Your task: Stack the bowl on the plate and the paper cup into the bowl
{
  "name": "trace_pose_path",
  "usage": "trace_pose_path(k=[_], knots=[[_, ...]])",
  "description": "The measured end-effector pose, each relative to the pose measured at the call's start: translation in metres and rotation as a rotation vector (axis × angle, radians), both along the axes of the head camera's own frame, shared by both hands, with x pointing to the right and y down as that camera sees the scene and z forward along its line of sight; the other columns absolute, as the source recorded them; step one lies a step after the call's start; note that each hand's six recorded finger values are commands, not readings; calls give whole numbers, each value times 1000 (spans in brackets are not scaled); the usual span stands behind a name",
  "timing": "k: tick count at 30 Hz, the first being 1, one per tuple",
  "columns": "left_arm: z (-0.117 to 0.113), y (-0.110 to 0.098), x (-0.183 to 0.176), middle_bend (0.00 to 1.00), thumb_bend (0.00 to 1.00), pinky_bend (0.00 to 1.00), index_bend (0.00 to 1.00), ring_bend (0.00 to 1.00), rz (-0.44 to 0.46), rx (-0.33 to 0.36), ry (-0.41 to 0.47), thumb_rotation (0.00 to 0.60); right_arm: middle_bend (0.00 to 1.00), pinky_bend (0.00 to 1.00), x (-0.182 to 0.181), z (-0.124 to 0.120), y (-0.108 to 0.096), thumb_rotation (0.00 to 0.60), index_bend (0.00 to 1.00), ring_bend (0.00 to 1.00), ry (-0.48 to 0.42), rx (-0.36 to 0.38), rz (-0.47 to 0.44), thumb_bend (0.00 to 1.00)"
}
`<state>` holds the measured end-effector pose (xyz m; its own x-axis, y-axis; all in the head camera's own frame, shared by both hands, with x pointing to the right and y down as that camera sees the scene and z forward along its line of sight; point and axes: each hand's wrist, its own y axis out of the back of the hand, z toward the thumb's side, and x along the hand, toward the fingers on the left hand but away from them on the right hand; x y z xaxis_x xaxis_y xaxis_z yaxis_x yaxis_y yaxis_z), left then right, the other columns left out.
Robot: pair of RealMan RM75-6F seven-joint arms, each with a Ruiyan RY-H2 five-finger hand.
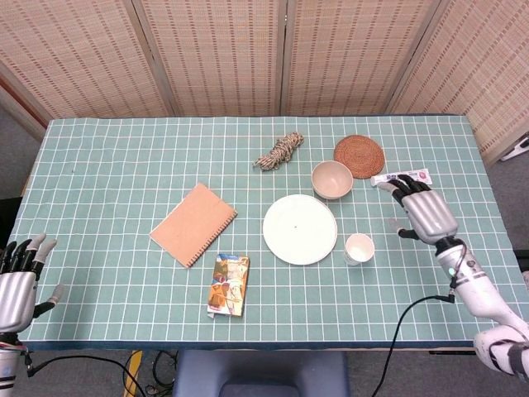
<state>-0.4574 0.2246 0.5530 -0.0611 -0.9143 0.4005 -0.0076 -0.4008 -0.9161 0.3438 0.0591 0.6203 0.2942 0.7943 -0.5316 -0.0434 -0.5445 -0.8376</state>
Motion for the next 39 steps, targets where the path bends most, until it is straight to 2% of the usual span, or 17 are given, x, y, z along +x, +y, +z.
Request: trace_pose_path(k=[6, 12, 24, 39], knots=[[-2, 2, -4, 19, 287, 32, 126, 87, -10, 5, -7, 600, 187, 208, -22, 30, -28, 600, 196, 90, 26, -22, -24, 345], [-6, 5, -9, 19, 287, 32, 126, 87, -26, 9, -18, 600, 188, 208, -38, 58, -46, 600, 202, 90, 66, -50, -43, 344], [-7, 8, -16, 19, 286, 32, 126, 87, -46, 9, -26, 600, 188, 208, -59, 105, -54, 600, 245, 90, 161, -107, -95, 333], [-10, 8, -19, 19, 286, 32, 128, 87, -53, 14, -32, 600, 217, 208, -72, 134, -63, 600, 381, 90, 187, -101, -73, 287]])
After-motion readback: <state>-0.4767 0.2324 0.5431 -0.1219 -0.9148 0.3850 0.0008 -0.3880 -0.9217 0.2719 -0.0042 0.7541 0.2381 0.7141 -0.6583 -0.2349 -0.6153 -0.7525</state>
